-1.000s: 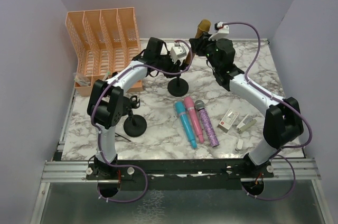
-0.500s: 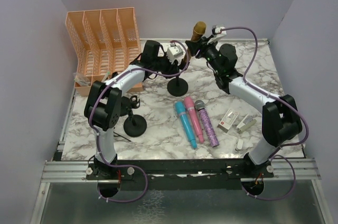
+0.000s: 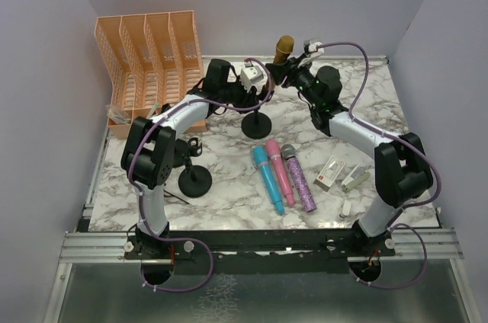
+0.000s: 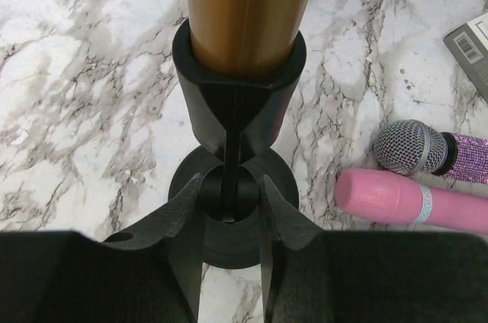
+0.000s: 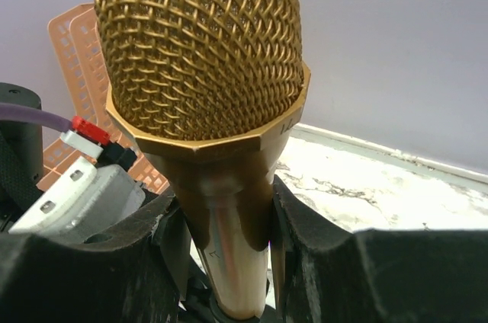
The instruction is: Attach the microphones to the stand
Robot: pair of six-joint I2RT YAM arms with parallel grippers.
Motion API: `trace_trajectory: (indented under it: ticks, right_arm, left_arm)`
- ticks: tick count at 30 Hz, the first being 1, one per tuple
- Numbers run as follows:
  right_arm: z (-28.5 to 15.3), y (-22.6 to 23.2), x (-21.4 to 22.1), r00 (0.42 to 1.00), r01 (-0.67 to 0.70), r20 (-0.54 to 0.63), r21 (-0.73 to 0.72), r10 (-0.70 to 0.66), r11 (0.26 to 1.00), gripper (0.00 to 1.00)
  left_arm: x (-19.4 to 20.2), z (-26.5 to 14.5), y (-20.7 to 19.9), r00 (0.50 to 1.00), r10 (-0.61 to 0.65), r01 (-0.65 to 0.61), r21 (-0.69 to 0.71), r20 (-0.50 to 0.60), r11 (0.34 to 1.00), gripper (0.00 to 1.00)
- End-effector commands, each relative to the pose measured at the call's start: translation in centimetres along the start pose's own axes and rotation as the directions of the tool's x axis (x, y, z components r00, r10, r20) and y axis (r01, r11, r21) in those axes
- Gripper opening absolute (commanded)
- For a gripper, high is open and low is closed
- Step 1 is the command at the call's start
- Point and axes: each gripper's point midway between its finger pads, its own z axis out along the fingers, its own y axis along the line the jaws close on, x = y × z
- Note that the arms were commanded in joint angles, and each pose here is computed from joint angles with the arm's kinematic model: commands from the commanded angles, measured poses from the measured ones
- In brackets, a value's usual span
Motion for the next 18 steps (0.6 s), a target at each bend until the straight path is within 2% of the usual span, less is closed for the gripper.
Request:
trace_trajectory:
  ticks: [1,8,18]
  right_arm:
    - [-4.1,1.5,15.5,0.888,-0.19,-0.429,-0.015,0.165,0.982,0.01]
    - [-5.2,1.6,18.4,0.856,-0.235,-0.475,-0.008,0.203,0.972,0.01]
    - [-6.2,0.9,22.3,0.813,-0.231,-0.548,0.011,0.199,0.973,0.01]
  left_arm:
    - [-3.7,-1.0,1.7,0.992,0.076,-0.066,-0.094,0.103,0.993,0.0]
    - [-3.5,-1.0,1.7,0.992,0.072,-0.062,-0.099,0.101,0.993,0.0]
    - [-3.5,-0.6,1.7,0.993,0.058,-0.048,-0.091,0.107,0.995,0.0]
